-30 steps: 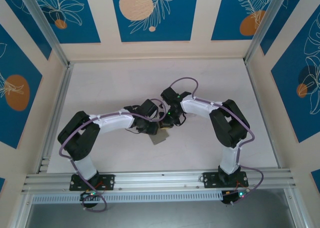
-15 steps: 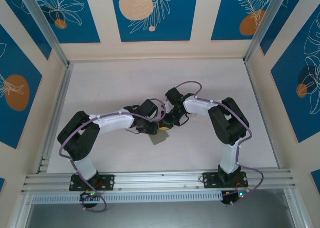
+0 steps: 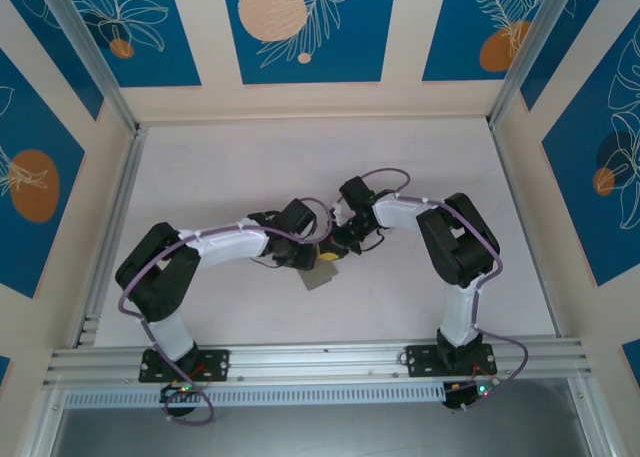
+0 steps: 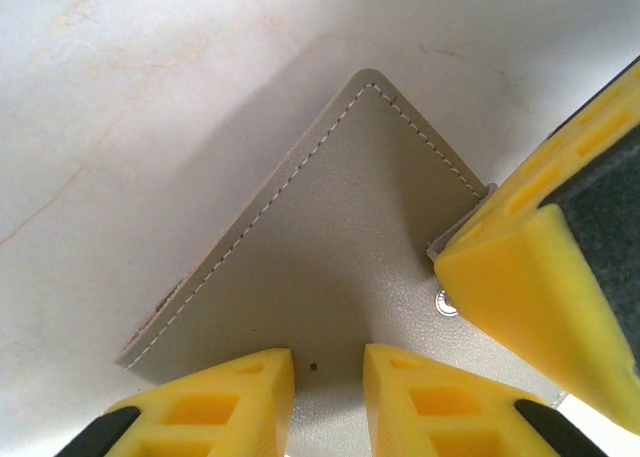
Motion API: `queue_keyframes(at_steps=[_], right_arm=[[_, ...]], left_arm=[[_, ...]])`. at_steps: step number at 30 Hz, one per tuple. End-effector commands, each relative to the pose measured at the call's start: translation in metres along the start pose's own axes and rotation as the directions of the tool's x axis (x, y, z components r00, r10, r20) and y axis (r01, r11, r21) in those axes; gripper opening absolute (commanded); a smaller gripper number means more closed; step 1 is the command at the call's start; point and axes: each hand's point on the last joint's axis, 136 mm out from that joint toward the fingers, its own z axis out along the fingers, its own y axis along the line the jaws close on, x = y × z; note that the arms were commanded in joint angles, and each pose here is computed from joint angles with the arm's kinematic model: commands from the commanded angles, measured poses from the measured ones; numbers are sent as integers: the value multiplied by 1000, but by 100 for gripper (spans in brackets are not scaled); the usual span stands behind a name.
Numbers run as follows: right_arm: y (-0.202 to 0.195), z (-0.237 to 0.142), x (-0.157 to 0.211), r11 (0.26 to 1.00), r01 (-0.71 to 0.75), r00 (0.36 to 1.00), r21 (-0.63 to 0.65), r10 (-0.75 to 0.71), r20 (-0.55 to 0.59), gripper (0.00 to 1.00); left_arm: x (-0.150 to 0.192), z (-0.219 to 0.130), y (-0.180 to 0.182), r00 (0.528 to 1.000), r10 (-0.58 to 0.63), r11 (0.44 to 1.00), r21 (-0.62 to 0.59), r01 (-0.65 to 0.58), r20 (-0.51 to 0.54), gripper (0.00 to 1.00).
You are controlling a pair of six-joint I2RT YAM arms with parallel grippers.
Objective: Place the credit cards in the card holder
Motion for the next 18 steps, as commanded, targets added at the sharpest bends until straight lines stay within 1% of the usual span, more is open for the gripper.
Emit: queue_keyframes(at_steps=[1,9,15,18], right_arm=[[9,14,12,997,-3,997,-75,-3,-74,0],[6,23,14,998,-13,995,-68,6,-97,0],[-9,29,22,1000,-21,994,10,22,-111,0],[-19,32,24,997,-20,993,76,28,-113,0]], left_arm=[[13,22,-6,999,17,999,30,-16,-35,26],[12,23,-8,999,20,999,37,-18,-34,26],[9,23,-9,999,18,999,41,-17,-28,26],[9,23,-9,1000,17,999,42,-15,-26,26]])
